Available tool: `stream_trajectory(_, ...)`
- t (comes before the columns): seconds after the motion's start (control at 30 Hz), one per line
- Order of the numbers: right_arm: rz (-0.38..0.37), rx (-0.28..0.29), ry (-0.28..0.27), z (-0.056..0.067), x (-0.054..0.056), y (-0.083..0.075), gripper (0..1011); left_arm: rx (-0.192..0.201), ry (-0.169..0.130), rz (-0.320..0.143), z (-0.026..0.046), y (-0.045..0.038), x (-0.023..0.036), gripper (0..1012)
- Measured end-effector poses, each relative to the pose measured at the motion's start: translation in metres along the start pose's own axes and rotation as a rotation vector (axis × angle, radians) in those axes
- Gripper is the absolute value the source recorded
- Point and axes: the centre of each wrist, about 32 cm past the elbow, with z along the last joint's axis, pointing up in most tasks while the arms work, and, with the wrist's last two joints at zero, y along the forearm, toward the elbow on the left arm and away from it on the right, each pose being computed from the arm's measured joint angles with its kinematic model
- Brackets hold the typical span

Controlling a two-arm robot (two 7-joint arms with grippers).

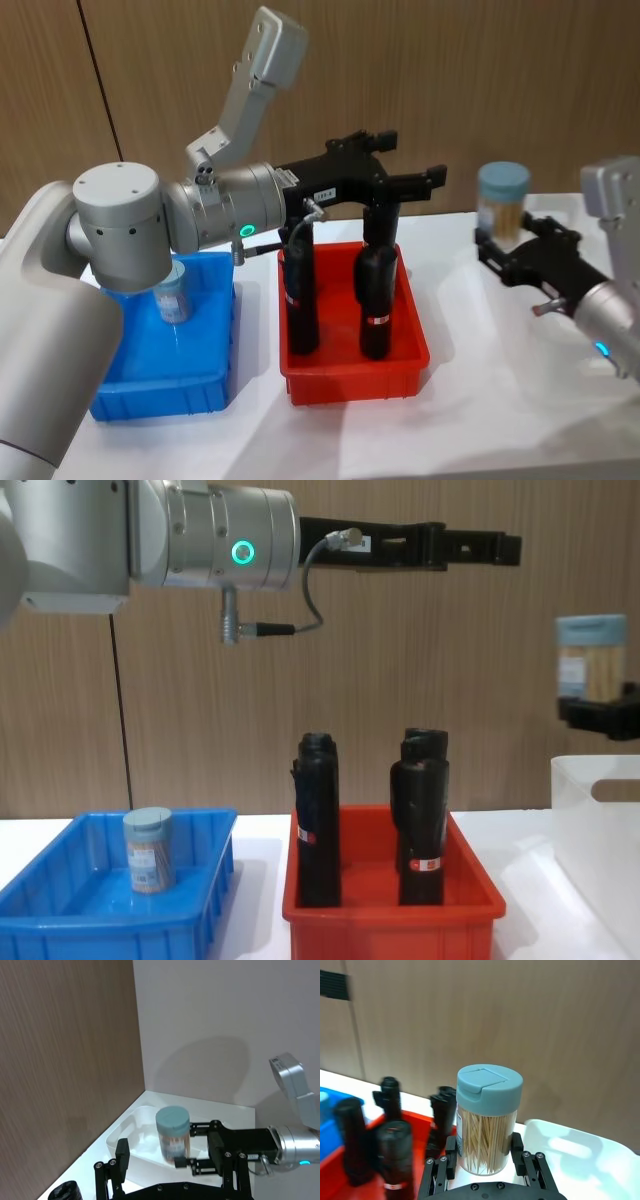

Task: Pick the cotton swabs from the blue box and place them into the white box.

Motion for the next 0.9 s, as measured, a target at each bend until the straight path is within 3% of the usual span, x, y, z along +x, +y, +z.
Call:
stream_trajectory(0.5, -0.133, -0.109, 0.008, -0.013, 0.049, 0.001, 639, 0.000, 0.000, 0.000, 0.0000, 0.0000, 0.0000, 1004)
stream_trajectory(0.9, -0.151, -0.204, 0.039, -0.027, 0.071, 0.007, 654, 0.000, 0.000, 0.000, 0.0000, 0.0000, 0.0000, 1004)
